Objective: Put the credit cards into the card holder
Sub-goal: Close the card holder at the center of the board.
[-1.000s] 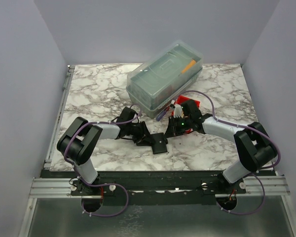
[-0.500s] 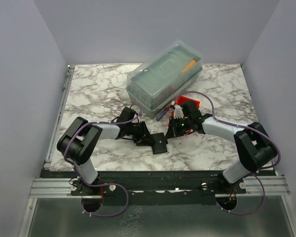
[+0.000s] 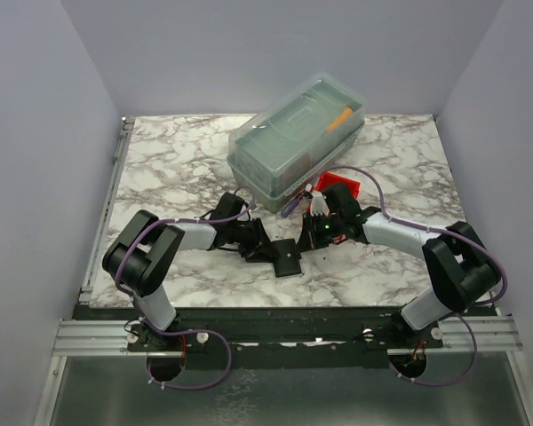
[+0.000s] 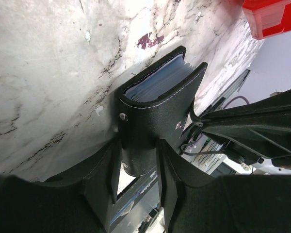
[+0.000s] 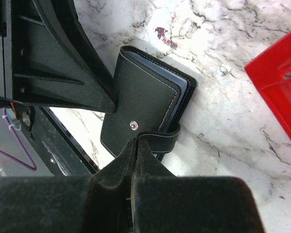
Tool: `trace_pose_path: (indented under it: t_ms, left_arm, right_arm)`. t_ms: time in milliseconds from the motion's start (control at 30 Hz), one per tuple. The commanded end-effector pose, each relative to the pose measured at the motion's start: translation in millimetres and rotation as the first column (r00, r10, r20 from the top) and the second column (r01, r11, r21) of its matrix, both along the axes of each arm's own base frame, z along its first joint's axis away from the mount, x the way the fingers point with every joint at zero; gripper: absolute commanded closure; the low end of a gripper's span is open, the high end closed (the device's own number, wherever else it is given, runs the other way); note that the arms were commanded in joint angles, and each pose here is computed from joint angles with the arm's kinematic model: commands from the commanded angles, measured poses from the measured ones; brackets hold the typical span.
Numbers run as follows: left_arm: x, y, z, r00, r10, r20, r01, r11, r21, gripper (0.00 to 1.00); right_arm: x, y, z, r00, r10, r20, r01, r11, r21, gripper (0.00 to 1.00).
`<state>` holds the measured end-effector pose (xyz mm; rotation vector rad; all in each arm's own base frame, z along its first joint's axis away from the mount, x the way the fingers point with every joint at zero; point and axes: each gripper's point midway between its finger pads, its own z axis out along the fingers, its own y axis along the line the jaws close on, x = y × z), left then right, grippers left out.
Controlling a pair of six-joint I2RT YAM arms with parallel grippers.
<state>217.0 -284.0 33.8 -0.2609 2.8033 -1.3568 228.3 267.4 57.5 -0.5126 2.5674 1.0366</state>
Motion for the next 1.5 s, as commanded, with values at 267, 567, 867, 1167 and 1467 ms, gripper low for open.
trace_pose_path:
  t_ms: [267,567,867,1167,1467]
  left_arm:
    - [4.0,-1.6,6.5,0.999,0.011,0.031,-0.011,1.000,0.005,0.60]
    - [2.2,-1.0,6.2,0.999,0.012,0.031,-0.012,1.000,0.005,0.60]
    - [-5.8,-3.4,4.2,1.000,0.001,0.025,-0.001,1.000,0.003,0.64]
    - [-9.0,-9.2,4.1,1.000,-0.013,0.023,0.013,1.000,-0.001,0.63]
    - [-6.2,-11.0,5.4,1.000,-0.011,0.027,0.011,1.000,-0.003,0.63]
  right_arm:
    - [-3.2,12.8,-13.1,0.995,-0.093,-0.027,0.090,0.991,-0.099,1.00]
    - [1.3,14.3,-10.8,0.983,-0.176,-0.049,0.171,0.980,-0.099,1.00]
    - [-3.1,20.8,-9.2,0.957,-0.253,-0.140,0.246,0.967,-0.063,1.00]
    - [-11.8,16.7,-22.9,0.934,-0.296,-0.199,0.285,0.955,-0.084,1.00]
    - [-10.8,-1.1,-35.4,0.938,-0.321,-0.128,0.293,0.935,-0.197,1.00]
